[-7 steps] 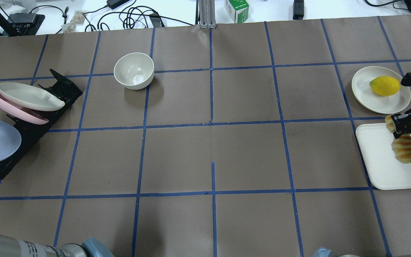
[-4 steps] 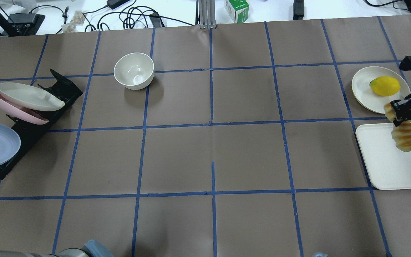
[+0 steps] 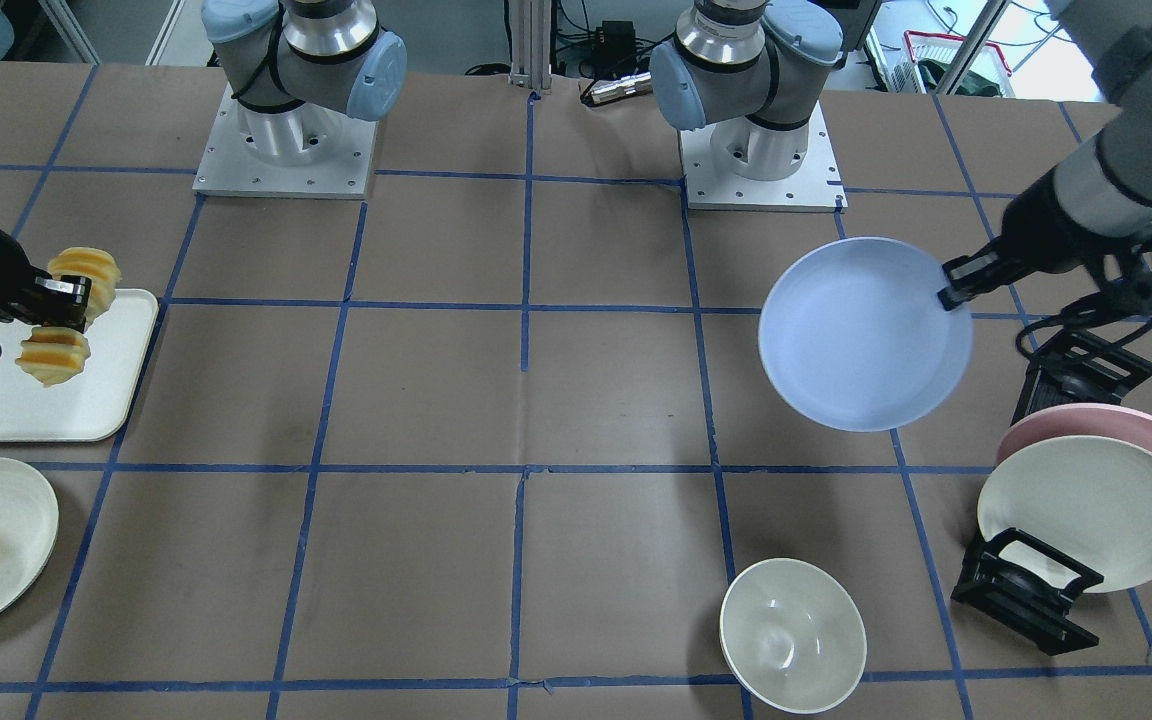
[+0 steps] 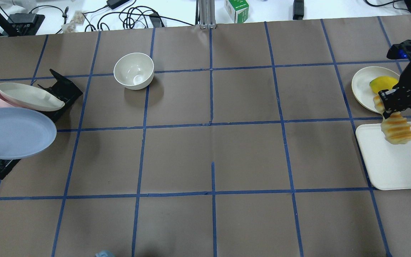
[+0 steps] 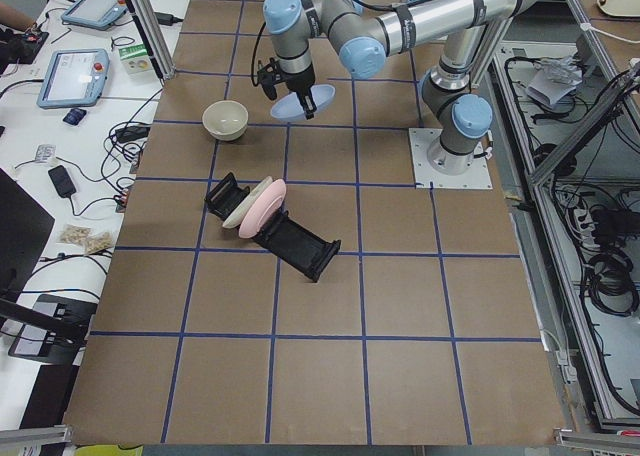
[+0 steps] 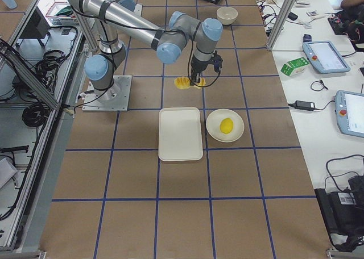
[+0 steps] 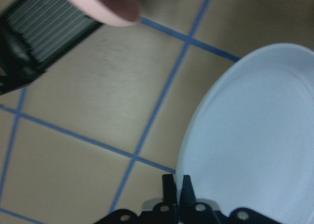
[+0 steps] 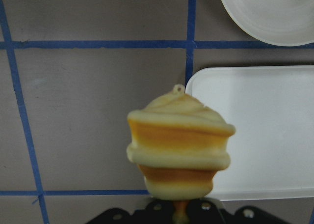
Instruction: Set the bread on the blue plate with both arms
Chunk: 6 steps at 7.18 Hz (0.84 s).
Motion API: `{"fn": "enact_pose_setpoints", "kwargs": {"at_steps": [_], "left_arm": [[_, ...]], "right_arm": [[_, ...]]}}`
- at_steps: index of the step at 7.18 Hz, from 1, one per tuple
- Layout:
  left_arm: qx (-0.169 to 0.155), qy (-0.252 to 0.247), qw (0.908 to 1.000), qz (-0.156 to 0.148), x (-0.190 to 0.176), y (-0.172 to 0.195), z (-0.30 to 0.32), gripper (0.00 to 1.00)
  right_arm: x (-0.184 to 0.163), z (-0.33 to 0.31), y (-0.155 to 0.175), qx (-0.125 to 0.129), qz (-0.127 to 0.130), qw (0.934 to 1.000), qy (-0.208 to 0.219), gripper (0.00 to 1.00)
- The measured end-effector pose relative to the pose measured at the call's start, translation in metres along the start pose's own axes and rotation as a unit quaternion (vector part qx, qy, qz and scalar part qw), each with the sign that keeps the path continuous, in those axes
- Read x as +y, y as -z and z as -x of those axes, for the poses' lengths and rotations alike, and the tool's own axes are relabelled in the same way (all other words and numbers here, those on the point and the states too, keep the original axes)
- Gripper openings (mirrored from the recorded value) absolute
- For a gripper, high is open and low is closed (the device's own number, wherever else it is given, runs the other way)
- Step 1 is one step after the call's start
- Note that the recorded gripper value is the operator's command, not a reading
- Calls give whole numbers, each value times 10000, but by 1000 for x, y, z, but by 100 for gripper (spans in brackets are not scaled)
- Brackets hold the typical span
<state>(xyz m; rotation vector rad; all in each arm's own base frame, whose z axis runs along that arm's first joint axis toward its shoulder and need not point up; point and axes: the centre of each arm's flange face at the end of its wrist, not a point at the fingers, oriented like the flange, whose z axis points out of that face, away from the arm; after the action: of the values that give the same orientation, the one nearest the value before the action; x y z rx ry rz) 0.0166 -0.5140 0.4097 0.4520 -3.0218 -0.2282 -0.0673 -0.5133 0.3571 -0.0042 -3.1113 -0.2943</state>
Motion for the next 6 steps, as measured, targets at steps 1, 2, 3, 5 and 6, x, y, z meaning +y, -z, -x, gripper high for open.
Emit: {"fn": "enact_pose_setpoints", "kwargs": {"at_steps": [1,2,3,5,6], "left_arm": [[422,-326,9985,-141,0,-30,-51,0],[683,-515,9957,-346,2,-67,-91,0],[811,-605,9932,-569,11,-106,-129,0],[905,-674,9905,-784,41,-171,-192,0],[924,-698,9901,-793,56,-194,-215,23]], "right_arm": [[-3,18,0,-129,-47,9998,-136,0],[-6,45,1,-255,-101,9992,-274,0],[-10,81,0,-274,-159,9988,-377,0],[-20,165,-11,-199,-355,9981,-464,0],[-23,204,-20,-179,-422,9977,-505,0]]}}
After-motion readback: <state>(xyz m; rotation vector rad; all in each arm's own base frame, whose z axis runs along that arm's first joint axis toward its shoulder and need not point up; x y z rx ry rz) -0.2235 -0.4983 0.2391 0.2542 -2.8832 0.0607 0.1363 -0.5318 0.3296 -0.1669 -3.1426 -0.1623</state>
